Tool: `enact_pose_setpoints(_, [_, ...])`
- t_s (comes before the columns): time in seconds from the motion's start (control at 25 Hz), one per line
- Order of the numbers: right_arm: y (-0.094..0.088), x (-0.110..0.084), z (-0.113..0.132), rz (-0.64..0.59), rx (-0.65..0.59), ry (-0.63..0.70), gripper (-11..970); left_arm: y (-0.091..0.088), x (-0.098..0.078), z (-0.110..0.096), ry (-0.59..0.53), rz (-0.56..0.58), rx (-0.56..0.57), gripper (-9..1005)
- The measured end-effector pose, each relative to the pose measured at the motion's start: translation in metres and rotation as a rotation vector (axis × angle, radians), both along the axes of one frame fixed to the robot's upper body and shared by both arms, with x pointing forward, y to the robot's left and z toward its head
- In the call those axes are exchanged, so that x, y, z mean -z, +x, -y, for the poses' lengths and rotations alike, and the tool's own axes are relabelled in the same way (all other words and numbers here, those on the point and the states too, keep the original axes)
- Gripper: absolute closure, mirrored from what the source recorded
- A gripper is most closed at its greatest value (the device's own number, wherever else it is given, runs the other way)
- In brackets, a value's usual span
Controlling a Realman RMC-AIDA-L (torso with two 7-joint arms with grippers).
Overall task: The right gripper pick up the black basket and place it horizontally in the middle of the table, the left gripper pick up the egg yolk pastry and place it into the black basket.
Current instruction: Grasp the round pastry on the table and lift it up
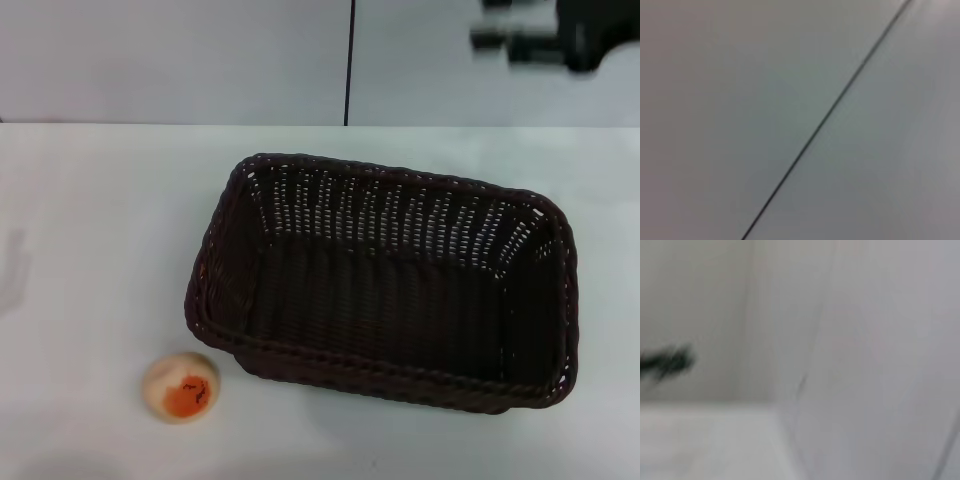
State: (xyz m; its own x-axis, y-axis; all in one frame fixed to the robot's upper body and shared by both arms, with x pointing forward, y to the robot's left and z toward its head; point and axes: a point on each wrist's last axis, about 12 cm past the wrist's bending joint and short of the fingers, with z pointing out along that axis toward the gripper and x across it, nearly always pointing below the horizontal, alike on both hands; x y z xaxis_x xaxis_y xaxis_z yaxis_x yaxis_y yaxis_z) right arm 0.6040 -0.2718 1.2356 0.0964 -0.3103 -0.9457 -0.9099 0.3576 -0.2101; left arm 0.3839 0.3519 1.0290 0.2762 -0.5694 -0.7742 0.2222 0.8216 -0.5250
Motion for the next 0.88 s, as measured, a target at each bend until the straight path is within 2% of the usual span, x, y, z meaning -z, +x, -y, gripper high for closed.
enact_pose_setpoints(0.04, [-0.002, 0.003, 0.007, 0.029, 0.049, 0.088, 534, 0.0, 0.0, 0.0, 0.0, 0.0, 0.0, 299])
enact_pose_setpoints(0.08, [-0.002, 0.003, 0.007, 0.029, 0.049, 0.088, 534, -0.002, 0.0, -0.001, 0.017, -0.007, 0.015, 299])
enact_pose_setpoints(0.16, [-0.007, 0.013, 0.025, 0.057, 0.175, 0.264, 534, -0.005, 0.001, -0.004, 0.059, -0.035, 0.057, 299])
enact_pose_setpoints(0.2, [-0.014, 0.029, 0.044, 0.06, 0.297, 0.414, 534, -0.007, 0.003, -0.007, 0.095, -0.066, 0.099, 299])
enact_pose_setpoints(0.24, [-0.014, 0.029, 0.044, 0.06, 0.297, 0.414, 534, -0.007, 0.003, -0.007, 0.095, -0.066, 0.099, 299])
enact_pose_setpoints(0.36, [-0.033, 0.064, 0.072, 0.055, 0.464, 0.599, 534, -0.009, 0.004, -0.01, 0.177, -0.117, 0.2, 299])
enact_pose_setpoints(0.4, [-0.049, 0.089, 0.088, 0.075, 0.583, 0.711, 534, -0.01, 0.005, -0.009, 0.232, -0.148, 0.282, 299])
enact_pose_setpoints(0.44, [-0.056, 0.1, 0.094, 0.083, 0.636, 0.751, 534, -0.01, 0.005, -0.009, 0.232, -0.148, 0.282, 299])
enact_pose_setpoints(0.48, [-0.056, 0.1, 0.094, 0.083, 0.636, 0.751, 534, -0.011, 0.006, -0.009, 0.262, -0.165, 0.327, 299])
enact_pose_setpoints(0.6, [-0.081, 0.13, 0.11, 0.108, 0.804, 0.82, 534, -0.014, 0.008, -0.008, 0.342, -0.212, 0.444, 300])
enact_pose_setpoints(0.8, [-0.093, 0.139, 0.12, 0.113, 0.891, 0.895, 534, -0.018, 0.016, -0.004, 0.452, -0.306, 0.595, 301])
enact_pose_setpoints(0.88, [-0.094, 0.14, 0.121, 0.115, 0.898, 0.905, 534, -0.019, 0.018, -0.003, 0.467, -0.318, 0.613, 301])
